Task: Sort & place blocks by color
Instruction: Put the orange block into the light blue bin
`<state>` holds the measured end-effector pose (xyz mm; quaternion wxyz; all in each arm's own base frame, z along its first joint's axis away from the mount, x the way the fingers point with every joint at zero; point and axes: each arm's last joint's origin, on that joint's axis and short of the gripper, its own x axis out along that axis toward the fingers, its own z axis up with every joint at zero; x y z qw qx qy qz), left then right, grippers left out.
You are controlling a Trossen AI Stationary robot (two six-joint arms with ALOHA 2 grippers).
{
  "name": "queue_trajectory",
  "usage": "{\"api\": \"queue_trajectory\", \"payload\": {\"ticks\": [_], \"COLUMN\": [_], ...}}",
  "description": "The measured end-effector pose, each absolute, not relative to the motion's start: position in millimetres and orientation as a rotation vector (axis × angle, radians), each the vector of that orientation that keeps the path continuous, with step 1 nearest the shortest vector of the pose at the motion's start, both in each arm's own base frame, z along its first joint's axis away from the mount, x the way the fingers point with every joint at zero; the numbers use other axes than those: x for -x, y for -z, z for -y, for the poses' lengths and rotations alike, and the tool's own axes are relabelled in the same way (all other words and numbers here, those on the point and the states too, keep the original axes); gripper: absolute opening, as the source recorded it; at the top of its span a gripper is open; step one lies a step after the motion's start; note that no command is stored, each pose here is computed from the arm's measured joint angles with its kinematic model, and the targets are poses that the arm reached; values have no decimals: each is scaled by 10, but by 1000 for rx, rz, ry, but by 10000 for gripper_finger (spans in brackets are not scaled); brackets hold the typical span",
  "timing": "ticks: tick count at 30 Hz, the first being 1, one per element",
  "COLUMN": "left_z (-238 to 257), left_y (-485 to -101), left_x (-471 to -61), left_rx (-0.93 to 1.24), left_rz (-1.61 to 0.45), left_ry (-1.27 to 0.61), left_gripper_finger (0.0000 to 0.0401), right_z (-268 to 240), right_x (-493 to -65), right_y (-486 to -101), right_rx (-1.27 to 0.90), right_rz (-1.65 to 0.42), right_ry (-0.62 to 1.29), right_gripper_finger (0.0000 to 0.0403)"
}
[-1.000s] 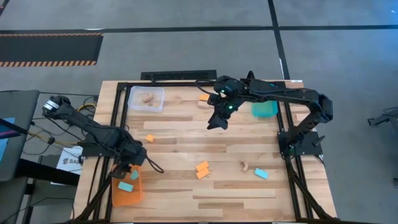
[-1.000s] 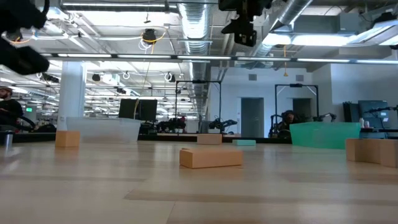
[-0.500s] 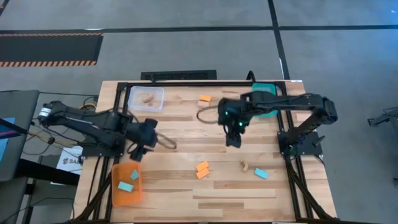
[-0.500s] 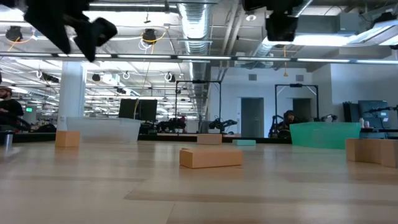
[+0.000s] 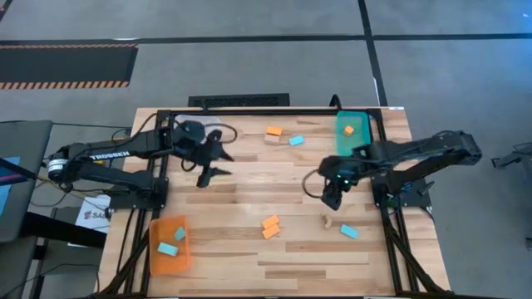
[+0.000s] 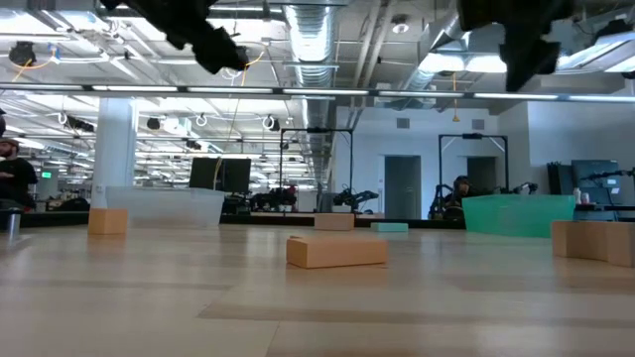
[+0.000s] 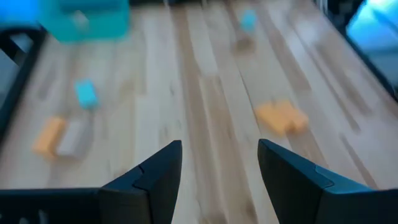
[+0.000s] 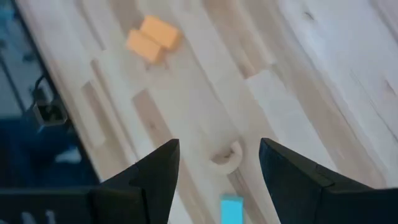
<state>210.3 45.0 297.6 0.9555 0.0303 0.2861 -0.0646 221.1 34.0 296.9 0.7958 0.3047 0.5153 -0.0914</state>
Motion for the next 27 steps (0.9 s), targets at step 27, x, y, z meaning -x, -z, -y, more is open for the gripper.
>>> {"api": "queue_trajectory", "payload": {"ticks": [27], "left_z": [-706], "left_y": [-2759], "left_x": [-2581], "left_rx": [78], "left_rz": [-485], "left_ry": [126], "left_gripper_finger": [197], "right_z": [-645], "right_x": [-1902], "right_y": [-2545], "right_rx": [-705], "right_rz": [-1205], "right_ry": [307], "right_gripper_finger": [244]}}
